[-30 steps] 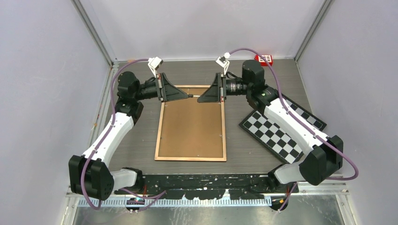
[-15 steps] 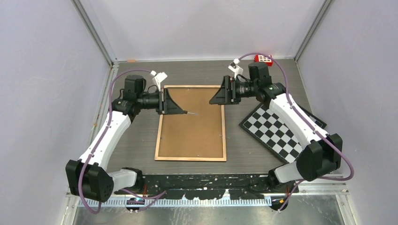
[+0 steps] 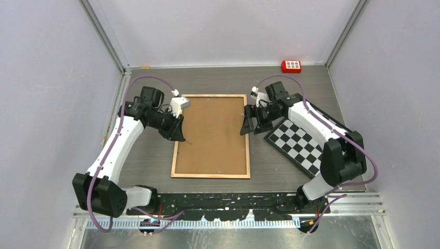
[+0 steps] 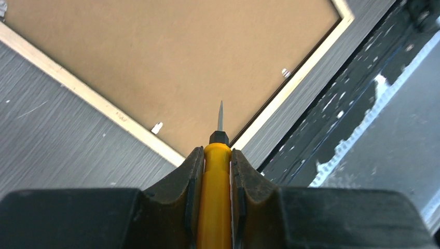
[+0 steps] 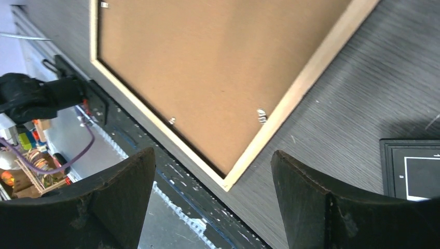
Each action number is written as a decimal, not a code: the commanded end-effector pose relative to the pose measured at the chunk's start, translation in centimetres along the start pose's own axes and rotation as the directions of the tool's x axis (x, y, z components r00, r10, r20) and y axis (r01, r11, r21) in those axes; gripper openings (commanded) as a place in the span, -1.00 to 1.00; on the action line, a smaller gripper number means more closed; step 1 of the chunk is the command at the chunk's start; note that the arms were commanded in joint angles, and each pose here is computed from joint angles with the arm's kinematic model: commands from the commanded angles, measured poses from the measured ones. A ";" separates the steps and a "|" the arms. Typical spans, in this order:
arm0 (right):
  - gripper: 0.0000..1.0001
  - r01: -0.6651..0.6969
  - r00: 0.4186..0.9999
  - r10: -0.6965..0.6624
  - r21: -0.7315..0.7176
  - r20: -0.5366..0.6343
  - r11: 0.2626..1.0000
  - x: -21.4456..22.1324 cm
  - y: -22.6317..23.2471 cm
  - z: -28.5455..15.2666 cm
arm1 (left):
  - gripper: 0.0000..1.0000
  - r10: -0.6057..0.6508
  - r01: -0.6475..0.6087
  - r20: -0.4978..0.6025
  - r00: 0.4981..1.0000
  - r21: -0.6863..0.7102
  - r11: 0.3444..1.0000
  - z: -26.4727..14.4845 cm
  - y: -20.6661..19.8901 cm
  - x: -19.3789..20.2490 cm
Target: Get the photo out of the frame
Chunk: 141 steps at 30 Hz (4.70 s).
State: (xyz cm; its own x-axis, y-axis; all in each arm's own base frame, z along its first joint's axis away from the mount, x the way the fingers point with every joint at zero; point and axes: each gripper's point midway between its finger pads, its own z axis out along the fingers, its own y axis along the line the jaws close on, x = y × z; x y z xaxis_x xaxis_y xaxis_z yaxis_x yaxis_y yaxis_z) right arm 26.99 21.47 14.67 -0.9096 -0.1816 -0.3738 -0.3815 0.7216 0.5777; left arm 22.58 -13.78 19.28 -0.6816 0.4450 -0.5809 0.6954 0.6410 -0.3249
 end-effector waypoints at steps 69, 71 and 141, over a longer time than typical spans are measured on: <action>-0.67 -0.340 0.922 0.359 0.139 -0.148 0.930 1.6 -10.1 9.2 | -1.00 0.840 -0.828 0.025 0.542 0.188 0.529 22.1 -13.3 -4.4; -0.69 -0.342 0.920 0.361 0.140 -0.149 0.929 1.7 -10.1 9.2 | -1.00 0.845 -0.832 0.025 0.534 0.196 0.520 21.9 -13.3 -4.3; 0.04 -0.136 0.988 0.123 0.141 0.094 0.981 -9.9 -8.2 5.6 | -1.00 0.587 -0.582 0.017 0.809 -0.115 0.805 14.2 -4.2 -13.1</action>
State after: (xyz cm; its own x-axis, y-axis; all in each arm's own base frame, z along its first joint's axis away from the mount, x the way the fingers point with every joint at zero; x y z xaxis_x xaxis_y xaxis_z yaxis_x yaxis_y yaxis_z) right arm 38.70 21.57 10.89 -0.9259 -0.0616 -0.3726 -0.2727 0.7916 0.5468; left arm 27.98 -29.69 15.43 -0.1660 0.7709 -0.6149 0.9529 0.2859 0.1012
